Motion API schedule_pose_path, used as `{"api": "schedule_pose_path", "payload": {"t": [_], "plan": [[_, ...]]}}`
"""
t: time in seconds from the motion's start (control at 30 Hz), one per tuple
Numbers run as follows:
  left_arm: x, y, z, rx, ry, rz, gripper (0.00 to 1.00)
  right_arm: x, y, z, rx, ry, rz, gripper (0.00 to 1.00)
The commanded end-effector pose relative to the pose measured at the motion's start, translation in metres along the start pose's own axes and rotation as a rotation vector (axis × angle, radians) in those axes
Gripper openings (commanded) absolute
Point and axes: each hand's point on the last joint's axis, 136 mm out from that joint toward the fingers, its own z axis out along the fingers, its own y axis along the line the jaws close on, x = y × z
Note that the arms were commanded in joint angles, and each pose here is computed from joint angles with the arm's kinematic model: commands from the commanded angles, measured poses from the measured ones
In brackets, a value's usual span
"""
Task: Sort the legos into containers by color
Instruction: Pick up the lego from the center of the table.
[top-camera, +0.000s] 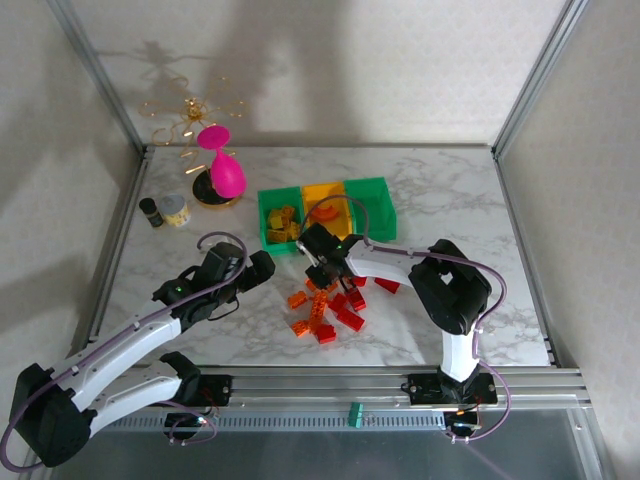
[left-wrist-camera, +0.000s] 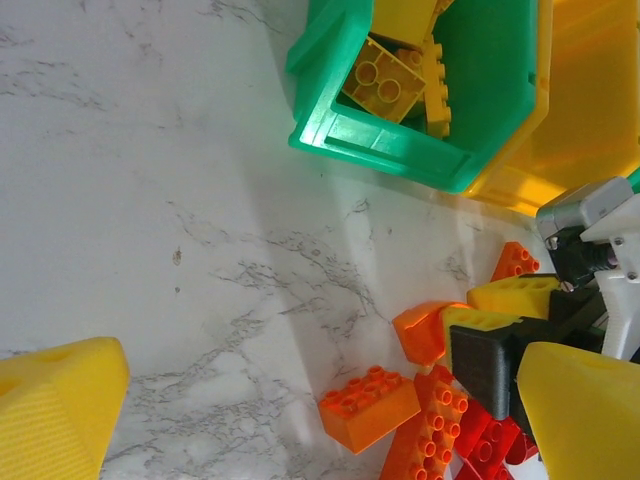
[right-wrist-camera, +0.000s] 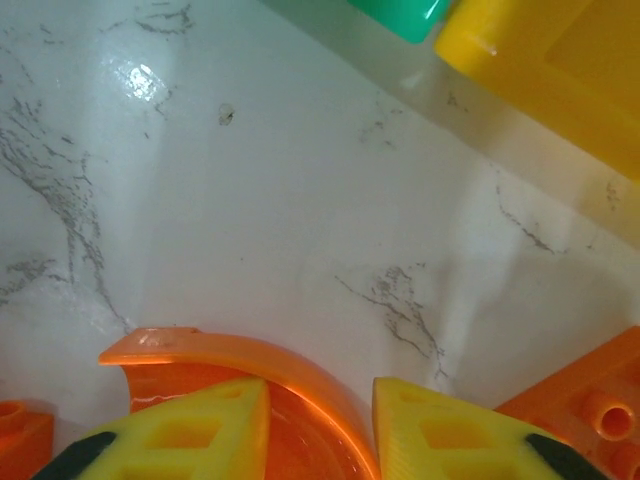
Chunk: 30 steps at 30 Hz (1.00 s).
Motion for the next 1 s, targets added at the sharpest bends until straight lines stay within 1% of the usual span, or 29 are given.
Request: {"api": "schedule_pose_path", "payload": {"t": [0.0,0.13,0.33,0.47,0.6,0.83,0.97], "plan": [[-0.002,0.001,0.001,-0.012,-0.015,0.002,1.00,0.005,-0.008,0.006,0.014,0.019,0.010,0.26],[-0.001,0.002,0.001,-0.018,-0.011,-0.002,1.00,0.006,-0.012,0.006,0.018,0.022,0.027,0.16],[-0.004,-0.001,-0.001,-0.006,-0.019,-0.008,1.00,0.002,-0.013,-0.003,0.018,-0.003,0.040,0.06],[-0.007,-0.007,-0.002,0.009,-0.024,-0.004,1.00,-0.006,-0.015,-0.014,0.009,-0.050,0.063,0.00],[-0.011,-0.014,-0.005,0.018,-0.024,0.001,1.00,-0.014,-0.022,-0.029,-0.006,-0.088,0.116,0.00],[-0.022,-0.029,-0.011,0.050,-0.046,0.019,1.00,-0.049,-0.030,-0.071,-0.063,-0.200,0.178,0.00],[-0.031,-0.041,-0.010,0.068,-0.062,0.034,1.00,-0.072,-0.055,-0.081,-0.047,-0.262,0.259,0.00]]}}
